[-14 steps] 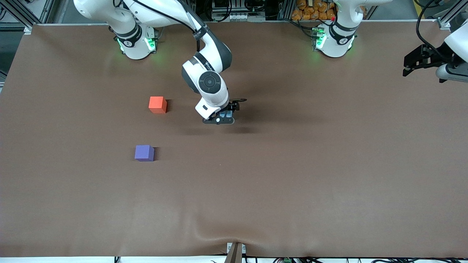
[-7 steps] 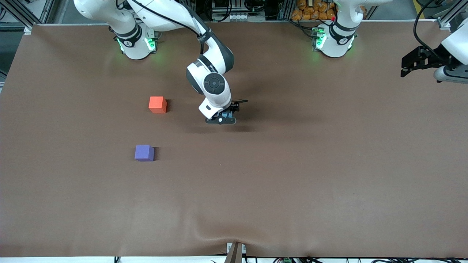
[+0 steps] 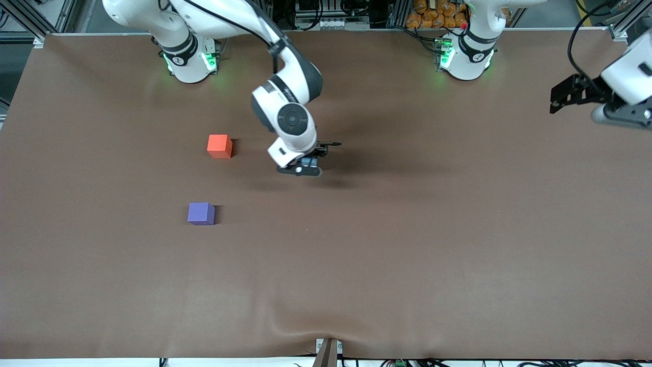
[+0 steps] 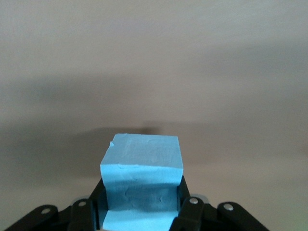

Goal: Place blue block between orange and purple blocks
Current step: 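Carry the cube with the right gripper between the orange and purple cubes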

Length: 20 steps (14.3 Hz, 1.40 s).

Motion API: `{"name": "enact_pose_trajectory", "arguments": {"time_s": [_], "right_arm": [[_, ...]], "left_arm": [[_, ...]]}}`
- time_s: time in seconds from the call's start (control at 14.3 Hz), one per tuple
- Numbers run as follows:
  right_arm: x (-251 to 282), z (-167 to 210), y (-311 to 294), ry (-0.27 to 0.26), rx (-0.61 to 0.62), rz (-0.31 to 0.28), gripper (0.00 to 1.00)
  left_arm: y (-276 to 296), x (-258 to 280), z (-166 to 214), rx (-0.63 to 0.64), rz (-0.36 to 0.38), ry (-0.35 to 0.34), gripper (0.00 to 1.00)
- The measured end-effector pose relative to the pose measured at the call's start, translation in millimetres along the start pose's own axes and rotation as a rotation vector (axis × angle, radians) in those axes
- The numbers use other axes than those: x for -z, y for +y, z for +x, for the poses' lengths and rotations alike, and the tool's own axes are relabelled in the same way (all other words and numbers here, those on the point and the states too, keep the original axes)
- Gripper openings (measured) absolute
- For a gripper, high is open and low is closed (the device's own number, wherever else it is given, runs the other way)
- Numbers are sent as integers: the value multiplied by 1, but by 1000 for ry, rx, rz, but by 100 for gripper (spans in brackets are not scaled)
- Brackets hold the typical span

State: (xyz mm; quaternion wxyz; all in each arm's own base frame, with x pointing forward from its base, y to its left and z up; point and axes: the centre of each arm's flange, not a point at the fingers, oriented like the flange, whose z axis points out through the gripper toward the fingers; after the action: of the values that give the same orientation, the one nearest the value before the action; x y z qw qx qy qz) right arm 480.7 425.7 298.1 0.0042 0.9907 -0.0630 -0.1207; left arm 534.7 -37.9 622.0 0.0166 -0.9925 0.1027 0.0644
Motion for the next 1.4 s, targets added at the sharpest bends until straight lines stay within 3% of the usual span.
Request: {"name": "enact_pose_trajectory", "arguments": {"time_s": [0.14,0.28,0.49,0.7,0.98,1.4], "right_arm": [[76,33,70,-14,25,33,54],[119,67,164,-17,90,74,53],[99,103,277,-44,121,110,53],[53,109,300,-30,171,79,53],[25,114,314,3,217,73,53],[-36,115,299,44,236,60,53]], "left_arm": [[-12,-7,9,20,-3,4,100],[-24,1,5,43,-3,23,100],[-48,27,-16,79,-15,78,100],[-23,35,-18,17,-15,92,100],[23,20,-8,-52,-9,60,100],[19,17,11,-49,-14,85,100]]}}
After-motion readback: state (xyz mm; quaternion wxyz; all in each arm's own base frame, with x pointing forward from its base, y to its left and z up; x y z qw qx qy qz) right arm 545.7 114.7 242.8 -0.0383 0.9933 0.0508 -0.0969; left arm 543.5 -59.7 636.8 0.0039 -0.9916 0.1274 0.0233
